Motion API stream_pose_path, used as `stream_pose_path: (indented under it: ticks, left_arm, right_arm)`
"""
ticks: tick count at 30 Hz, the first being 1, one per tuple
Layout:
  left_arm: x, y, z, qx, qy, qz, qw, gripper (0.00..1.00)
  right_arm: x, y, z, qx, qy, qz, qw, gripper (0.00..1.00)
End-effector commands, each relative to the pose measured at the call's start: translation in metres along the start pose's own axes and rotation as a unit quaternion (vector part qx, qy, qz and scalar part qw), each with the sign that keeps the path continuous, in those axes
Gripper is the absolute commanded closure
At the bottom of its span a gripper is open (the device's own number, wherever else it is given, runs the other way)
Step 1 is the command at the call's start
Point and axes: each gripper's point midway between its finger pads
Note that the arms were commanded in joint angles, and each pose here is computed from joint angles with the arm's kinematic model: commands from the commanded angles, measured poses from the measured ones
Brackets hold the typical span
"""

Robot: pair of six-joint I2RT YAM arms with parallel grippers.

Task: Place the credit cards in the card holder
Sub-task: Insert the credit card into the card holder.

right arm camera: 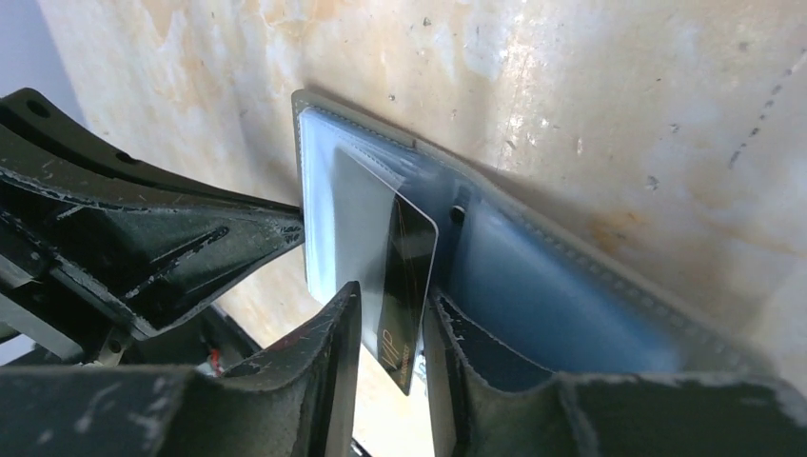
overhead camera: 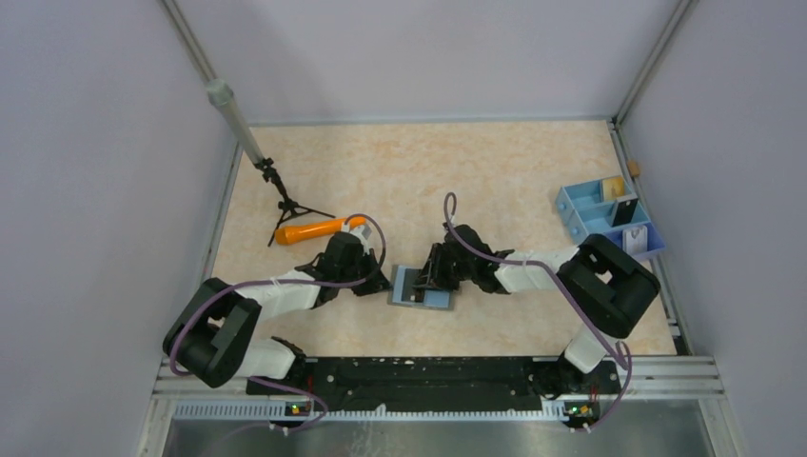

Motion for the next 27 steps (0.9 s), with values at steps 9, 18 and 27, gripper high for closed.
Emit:
stream_pose_path:
  ticks: [9, 18, 27]
  left_arm:
    - [0.000, 0.003, 0.001, -0.007, 0.002, -0.006, 1.000, 1.00]
    - [0.000, 0.004, -0.001, -0.004, 0.009, -0.002, 1.000, 1.00]
    - [-0.001, 0.004, -0.004, -0.004, 0.014, -0.004, 1.000, 1.00]
  right_arm:
    - [-0.022, -0.003, -0.022, -0.073, 0.128, -0.011, 0.989, 0.64]
    - [-0.005, 0.004, -0.002, -0.069, 0.090, 0.000, 0.994, 0.70]
    - [0.005, -0.013, 0.033, -0.102, 0.091, -0.014, 0.991, 0.71]
Point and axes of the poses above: each gripper's point midway between its finger pads, its own x axis out along the fingers, its own z axis along the line the jaws close on, y = z × x, and after that the axes turned 9 degrees about -x, right-handed
